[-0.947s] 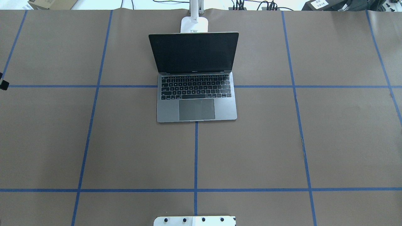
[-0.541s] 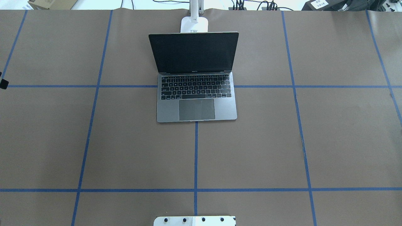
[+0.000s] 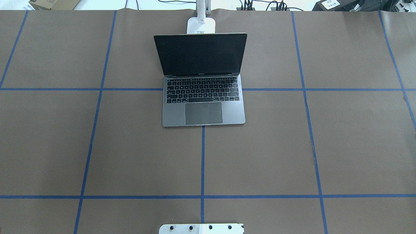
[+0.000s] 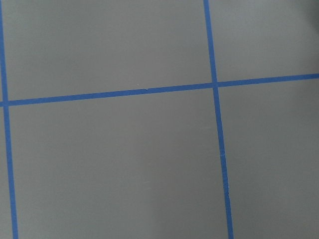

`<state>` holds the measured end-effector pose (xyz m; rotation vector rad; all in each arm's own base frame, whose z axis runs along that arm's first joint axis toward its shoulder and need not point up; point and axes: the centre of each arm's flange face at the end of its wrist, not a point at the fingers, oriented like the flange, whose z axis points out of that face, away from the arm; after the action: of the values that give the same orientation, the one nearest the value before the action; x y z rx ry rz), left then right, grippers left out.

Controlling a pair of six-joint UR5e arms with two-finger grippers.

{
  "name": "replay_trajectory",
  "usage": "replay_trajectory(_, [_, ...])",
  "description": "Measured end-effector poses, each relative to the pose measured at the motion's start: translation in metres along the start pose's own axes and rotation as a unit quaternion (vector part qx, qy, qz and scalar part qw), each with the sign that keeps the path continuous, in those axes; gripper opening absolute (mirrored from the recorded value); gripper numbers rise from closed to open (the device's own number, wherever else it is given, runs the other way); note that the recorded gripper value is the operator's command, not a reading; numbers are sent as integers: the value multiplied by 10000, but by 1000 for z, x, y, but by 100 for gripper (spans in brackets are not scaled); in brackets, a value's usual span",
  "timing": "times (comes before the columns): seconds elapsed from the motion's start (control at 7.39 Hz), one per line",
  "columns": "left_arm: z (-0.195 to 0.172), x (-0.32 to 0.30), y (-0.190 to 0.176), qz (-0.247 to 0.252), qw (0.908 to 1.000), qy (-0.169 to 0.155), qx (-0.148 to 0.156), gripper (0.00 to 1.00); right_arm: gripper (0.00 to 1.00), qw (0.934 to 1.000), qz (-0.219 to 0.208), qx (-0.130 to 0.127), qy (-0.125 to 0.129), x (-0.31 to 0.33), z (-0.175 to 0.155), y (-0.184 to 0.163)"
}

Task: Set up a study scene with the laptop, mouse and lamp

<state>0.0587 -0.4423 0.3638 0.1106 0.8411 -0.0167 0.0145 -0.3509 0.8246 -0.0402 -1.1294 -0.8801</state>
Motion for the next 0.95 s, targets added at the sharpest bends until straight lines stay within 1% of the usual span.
replay_trajectory(0.14, [-2,-8,1,-123,9999,42,-21,100,95,9999,57,58,-84,5,1,-4])
replay_trajectory(0.41, [-1,-13,0,-200,9997,109,-60,100,93,9995,133,69,-289,7,6,-1])
replay_trajectory(0.68, [-2,-14,2,-217,9997,118,-72,100,91,9983,72,33,-573,6,19,1])
replay_trajectory(0.95, [-1,-15,2,-234,9996,113,-82,100,91,9975,-48,-20,-711,4,29,-4])
